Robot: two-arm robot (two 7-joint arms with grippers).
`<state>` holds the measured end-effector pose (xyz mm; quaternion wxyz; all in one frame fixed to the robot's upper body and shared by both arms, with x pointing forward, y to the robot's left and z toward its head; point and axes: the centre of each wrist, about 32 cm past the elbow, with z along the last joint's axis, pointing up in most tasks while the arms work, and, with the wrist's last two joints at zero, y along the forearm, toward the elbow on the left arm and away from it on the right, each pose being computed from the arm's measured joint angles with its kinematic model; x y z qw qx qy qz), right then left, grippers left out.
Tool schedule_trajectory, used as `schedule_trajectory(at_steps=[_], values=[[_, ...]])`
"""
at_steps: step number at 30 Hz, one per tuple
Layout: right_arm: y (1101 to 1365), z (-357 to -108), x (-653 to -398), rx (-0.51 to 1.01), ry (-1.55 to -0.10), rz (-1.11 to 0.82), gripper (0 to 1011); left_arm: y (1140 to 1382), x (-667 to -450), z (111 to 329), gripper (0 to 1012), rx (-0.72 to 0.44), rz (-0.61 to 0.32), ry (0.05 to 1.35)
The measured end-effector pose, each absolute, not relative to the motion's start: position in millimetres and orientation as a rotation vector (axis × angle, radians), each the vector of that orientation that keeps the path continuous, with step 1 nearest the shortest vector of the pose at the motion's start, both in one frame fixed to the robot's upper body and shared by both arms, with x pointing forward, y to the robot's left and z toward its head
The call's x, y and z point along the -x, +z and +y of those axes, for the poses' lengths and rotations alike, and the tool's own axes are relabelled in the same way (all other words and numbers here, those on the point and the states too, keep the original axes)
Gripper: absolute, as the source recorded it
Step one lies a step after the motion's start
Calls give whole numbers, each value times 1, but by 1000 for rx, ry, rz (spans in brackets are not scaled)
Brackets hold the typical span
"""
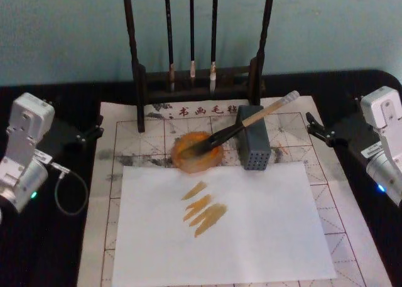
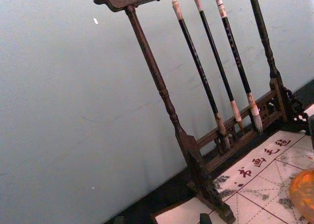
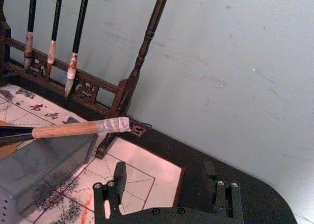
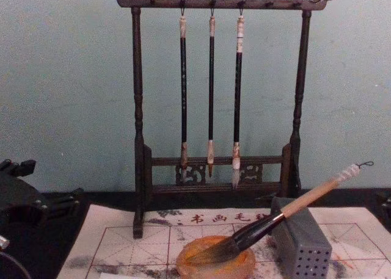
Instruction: Pick up the brush from the inkstone, write on the paper, then place the brush back to its original position.
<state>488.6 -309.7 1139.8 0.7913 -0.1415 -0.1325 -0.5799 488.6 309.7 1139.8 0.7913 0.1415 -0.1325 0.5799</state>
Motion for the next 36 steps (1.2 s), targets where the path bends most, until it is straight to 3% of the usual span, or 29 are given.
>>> schedule_trajectory(at_steps=[21, 36], values=[[1140, -309, -489, 299, -1246, -283, 1000, 1140, -489, 310, 1001, -304, -285, 1248], [1139, -304, -480, 133, -1176, -123, 1000, 1140, -489, 310, 1001, -304, -285, 1248]])
